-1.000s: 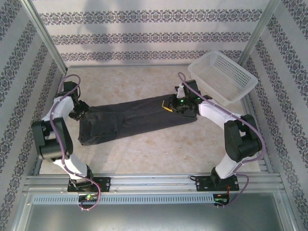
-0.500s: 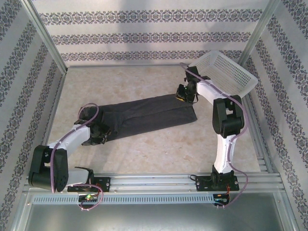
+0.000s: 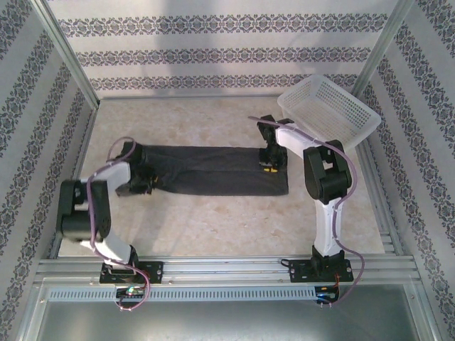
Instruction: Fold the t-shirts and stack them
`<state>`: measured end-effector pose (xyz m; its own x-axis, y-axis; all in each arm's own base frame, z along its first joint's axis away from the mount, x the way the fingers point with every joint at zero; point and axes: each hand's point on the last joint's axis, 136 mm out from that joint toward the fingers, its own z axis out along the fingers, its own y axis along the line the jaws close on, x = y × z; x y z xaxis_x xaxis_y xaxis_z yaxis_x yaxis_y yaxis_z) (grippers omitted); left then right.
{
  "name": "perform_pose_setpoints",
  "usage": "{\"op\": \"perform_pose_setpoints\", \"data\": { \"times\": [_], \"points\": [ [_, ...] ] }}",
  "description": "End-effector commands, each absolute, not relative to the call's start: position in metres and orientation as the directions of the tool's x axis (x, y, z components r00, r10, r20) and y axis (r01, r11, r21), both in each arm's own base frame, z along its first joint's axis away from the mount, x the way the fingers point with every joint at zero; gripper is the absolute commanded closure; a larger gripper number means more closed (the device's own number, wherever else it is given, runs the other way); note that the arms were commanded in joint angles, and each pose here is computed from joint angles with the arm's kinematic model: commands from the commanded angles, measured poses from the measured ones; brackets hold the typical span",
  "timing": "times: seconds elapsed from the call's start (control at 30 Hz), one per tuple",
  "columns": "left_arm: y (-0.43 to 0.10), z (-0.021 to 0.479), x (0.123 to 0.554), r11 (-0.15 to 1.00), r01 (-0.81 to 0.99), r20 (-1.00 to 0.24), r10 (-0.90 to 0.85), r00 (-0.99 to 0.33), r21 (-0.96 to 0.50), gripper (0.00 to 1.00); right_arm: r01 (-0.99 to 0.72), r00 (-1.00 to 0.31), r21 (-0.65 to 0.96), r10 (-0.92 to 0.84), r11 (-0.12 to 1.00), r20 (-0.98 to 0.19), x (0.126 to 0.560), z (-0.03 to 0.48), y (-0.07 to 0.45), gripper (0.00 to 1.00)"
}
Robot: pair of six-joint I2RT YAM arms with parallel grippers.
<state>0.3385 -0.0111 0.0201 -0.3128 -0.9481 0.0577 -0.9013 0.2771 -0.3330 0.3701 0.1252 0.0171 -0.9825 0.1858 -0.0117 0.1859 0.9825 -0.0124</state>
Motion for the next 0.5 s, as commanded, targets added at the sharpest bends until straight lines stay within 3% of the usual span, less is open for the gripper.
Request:
{"op": "perform_pose_setpoints", "data": {
  "times": [0.0,0.17,0.33,0.47],
  "points": [
    [-0.014,0.01,0.406,0.437,-0.813,0.021,-0.877,-0.481,-0.386,0.67,0.179,-0.978,-0.164,0.194,0.97,0.081,0.308,0.014,0.106,0.83],
    [-0.058,0.012,0.506,0.508,-0.692,0.013,-0.801,-0.598,-0.512,0.67,0.294,-0.946,-0.077,0.301,0.953,0.116,0.238,0.007,0.123,0.82],
    [-0.132,0.009,0.573,0.53,-0.588,0.024,-0.73,-0.683,-0.612,0.67,0.443,-0.874,0.144,0.391,0.885,0.287,0.18,-0.004,0.195,0.8],
    [-0.172,0.014,0.602,0.523,-0.521,0.008,-0.701,-0.713,-0.675,0.64,0.485,-0.862,0.273,0.402,0.831,0.307,0.183,-0.005,0.241,0.76]
  ]
}}
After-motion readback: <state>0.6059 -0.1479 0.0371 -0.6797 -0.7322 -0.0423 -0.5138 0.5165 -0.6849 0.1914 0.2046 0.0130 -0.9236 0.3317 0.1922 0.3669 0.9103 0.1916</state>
